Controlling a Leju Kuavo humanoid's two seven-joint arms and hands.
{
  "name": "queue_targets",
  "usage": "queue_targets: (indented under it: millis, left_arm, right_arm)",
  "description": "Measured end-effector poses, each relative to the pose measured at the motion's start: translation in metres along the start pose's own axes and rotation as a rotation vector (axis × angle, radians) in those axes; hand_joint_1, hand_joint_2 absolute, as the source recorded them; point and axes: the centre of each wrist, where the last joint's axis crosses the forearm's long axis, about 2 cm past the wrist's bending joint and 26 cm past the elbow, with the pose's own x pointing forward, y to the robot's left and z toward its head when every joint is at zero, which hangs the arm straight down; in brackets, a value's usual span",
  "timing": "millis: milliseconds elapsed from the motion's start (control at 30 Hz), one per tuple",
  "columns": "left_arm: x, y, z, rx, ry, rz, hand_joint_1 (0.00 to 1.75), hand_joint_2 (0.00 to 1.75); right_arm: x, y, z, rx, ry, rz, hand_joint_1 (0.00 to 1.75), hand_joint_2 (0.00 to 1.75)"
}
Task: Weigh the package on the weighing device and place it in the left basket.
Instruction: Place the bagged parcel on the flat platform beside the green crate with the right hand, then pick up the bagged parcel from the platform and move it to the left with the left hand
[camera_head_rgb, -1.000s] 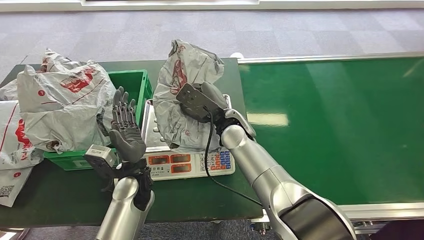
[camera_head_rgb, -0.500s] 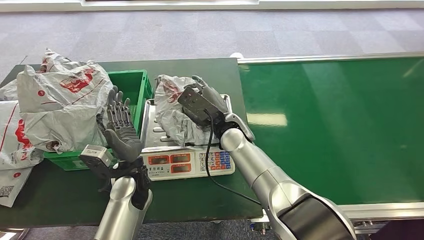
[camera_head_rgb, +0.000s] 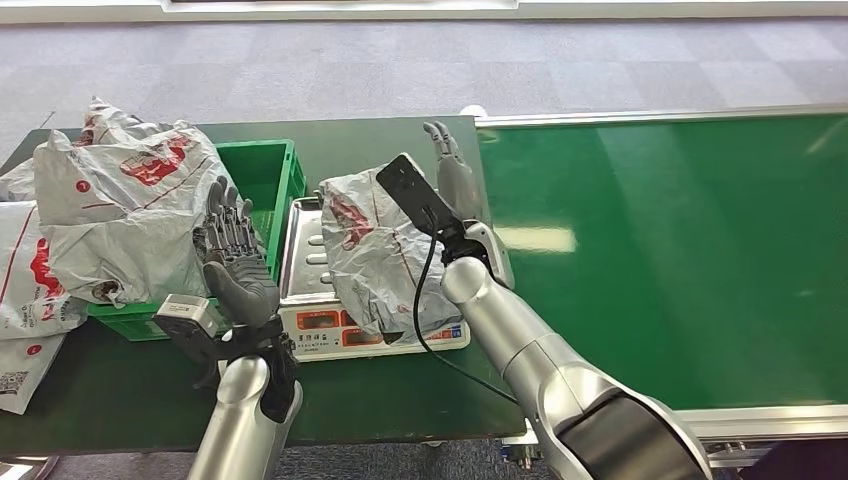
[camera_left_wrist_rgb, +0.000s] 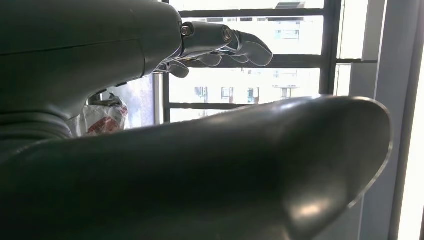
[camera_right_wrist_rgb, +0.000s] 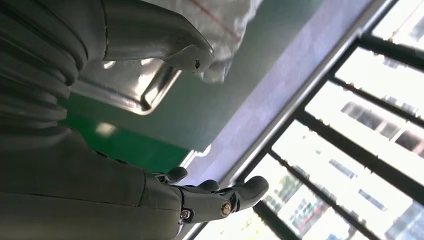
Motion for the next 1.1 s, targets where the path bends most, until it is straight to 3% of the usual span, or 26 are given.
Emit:
queue_targets:
  millis: [133,267,400,533,700,900,1100]
  left_arm:
    - [0.000,0.001,0.002,0.006,0.003,-0.006,0.00,0.00]
    - [0.000,0.002,0.003,0.015,0.006,-0.015,0.00,0.00]
    - [-0.007,0.004,0.008,0.029,0.036,-0.101,0.00,1.75]
    - [-0.023,0.008,0.017,-0.015,0.137,-0.247,0.00,1.75]
    - [-0.036,0.008,0.017,-0.154,0.207,-0.397,0.00,1.75]
    - [-0.048,0.002,0.020,-0.545,0.261,-0.705,0.00,1.75]
    - [-0.054,0.000,0.033,-0.719,0.282,-0.794,0.00,1.75]
  right_arm:
    - [0.003,-0.011,0.000,-0.128,-0.013,0.046,0.00,1.75]
    - [0.006,-0.023,0.006,-0.249,-0.086,-0.017,0.00,1.75]
    - [0.021,-0.059,0.022,-0.545,-0.311,-0.060,0.00,1.75]
    - [0.036,-0.111,0.054,-0.838,-0.435,-0.058,0.00,1.75]
    - [0.052,-0.145,0.084,-1.000,-0.492,-0.058,0.00,1.75]
    - [0.055,-0.156,0.094,-1.051,-0.493,-0.076,0.00,1.75]
    - [0.055,-0.156,0.097,-1.052,-0.493,-0.074,0.00,1.75]
